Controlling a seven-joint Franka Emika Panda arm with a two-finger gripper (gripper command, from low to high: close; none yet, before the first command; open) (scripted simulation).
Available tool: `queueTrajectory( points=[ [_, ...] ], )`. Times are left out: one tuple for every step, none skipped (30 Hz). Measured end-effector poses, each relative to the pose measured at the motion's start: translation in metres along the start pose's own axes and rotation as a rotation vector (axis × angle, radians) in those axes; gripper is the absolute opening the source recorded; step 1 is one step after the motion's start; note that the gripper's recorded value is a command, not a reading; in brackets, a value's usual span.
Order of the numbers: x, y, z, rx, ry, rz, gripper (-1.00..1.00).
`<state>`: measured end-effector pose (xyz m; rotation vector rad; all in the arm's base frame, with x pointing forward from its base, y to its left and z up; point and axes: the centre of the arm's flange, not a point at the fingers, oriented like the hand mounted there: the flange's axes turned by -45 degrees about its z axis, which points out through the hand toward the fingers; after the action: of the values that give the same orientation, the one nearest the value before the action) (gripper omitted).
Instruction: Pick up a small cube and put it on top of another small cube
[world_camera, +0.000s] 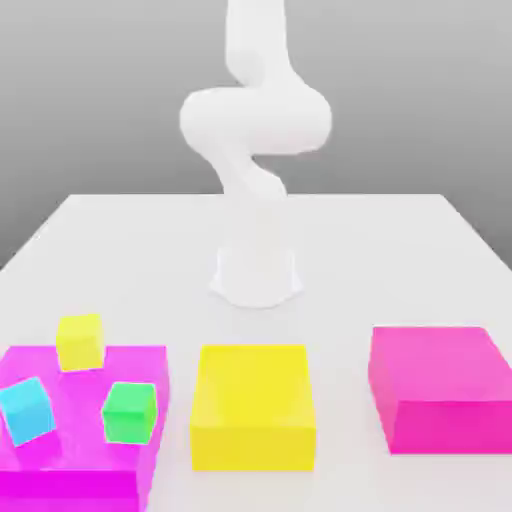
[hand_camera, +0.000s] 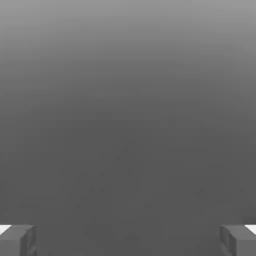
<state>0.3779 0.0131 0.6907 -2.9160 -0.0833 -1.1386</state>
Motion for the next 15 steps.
queueTrajectory(
  points=[
    [0.004,-0.006,0.016,0.013,-0.023,-0.026,0.0],
    [0.007,-0.012,0.032,0.026,-0.046,-0.052,0.0],
    [0.009,-0.018,0.047,0.038,-0.067,-0.076,0.0],
    [0.011,-0.024,0.062,0.05,-0.089,-0.102,0.0],
    [0.012,-0.031,0.078,0.062,-0.11,-0.127,0.0],
    [0.013,-0.038,0.093,0.073,-0.131,-0.152,0.0],
    [0.013,-0.046,0.108,0.085,-0.152,-0.177,0.0],
    [0.013,-0.053,0.124,0.096,-0.173,-0.203,0.0],
    [0.012,-0.062,0.139,0.108,-0.194,-0.229,0.0],
    [0.01,-0.07,0.154,0.119,-0.214,-0.254,0.0],
    [0.008,-0.078,0.17,0.13,-0.235,-0.281,0.0],
    [0.005,-0.087,0.185,0.142,-0.255,-0.307,0.0],
    [0.002,-0.096,0.2,0.153,-0.275,-0.333,0.0],
    [-0.002,-0.105,0.215,0.164,-0.296,-0.359,0.0],
    [-0.006,-0.114,0.23,0.175,-0.316,-0.386,0.0]
  ],
)
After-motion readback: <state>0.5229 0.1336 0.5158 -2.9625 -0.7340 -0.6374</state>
